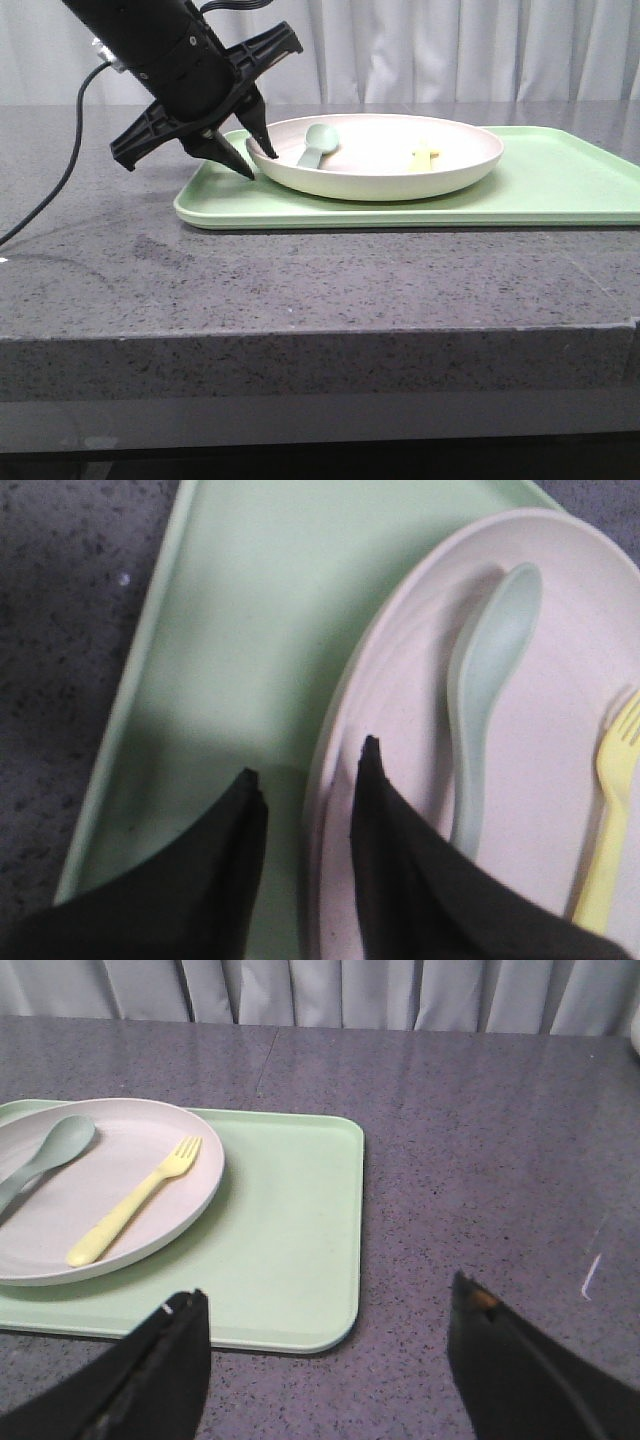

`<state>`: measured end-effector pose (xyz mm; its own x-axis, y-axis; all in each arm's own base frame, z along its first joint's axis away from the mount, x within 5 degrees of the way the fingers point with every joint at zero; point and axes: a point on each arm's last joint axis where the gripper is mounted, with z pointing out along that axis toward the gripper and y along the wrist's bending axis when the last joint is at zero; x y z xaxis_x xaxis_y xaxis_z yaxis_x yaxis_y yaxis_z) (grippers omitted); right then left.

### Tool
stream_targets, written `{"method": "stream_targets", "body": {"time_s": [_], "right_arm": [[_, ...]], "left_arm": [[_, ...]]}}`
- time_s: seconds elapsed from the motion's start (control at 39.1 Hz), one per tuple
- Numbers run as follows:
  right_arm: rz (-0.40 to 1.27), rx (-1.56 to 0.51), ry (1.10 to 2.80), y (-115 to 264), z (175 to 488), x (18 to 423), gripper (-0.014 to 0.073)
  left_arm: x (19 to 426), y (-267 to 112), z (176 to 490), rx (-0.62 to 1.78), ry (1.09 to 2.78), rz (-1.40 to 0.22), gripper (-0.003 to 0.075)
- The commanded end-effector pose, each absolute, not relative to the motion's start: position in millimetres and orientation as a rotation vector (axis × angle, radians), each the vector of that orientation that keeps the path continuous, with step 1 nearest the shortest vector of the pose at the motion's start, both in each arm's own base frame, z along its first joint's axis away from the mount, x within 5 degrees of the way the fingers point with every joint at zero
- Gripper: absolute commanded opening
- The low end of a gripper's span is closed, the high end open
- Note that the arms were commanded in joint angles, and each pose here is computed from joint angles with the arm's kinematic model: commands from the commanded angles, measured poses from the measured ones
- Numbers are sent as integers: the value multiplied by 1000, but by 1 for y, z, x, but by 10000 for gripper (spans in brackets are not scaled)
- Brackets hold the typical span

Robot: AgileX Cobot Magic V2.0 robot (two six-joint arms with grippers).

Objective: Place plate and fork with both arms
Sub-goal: 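Lower the plate onto the tray and open the left gripper, then raise the left gripper away from the plate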

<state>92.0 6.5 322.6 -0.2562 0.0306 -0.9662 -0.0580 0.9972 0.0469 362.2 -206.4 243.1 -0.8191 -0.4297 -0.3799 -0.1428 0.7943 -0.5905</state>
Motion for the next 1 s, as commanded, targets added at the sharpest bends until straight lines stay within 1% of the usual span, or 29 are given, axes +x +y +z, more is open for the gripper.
{"method": "stream_targets", "body": {"time_s": [0.0,0.1,0.28,0.41,0.56,0.77,0.89,0.97], "right_arm": [[83,-23,1720,7,341,95,527],[83,-23,1720,7,341,95,527],[83,-23,1720,7,341,95,527],[83,-23,1720,7,341,95,527],[83,-23,1720,7,341,95,527],[83,-23,1720,7,341,95,527],[83,-23,1720,7,341,95,527],[83,-23,1720,7,341,95,527]], "left_arm": [[362,-209,277,-376,2345,-825,336],[361,-208,278,-365,2354,-819,373],[357,-206,288,-336,2331,-819,373],[351,-202,299,-277,2322,-777,370],[340,-195,321,-220,2292,-765,370],[310,-180,356,17,2298,-678,370],[284,-167,375,303,2307,-549,370],[268,-160,385,436,2313,-496,370]]}}
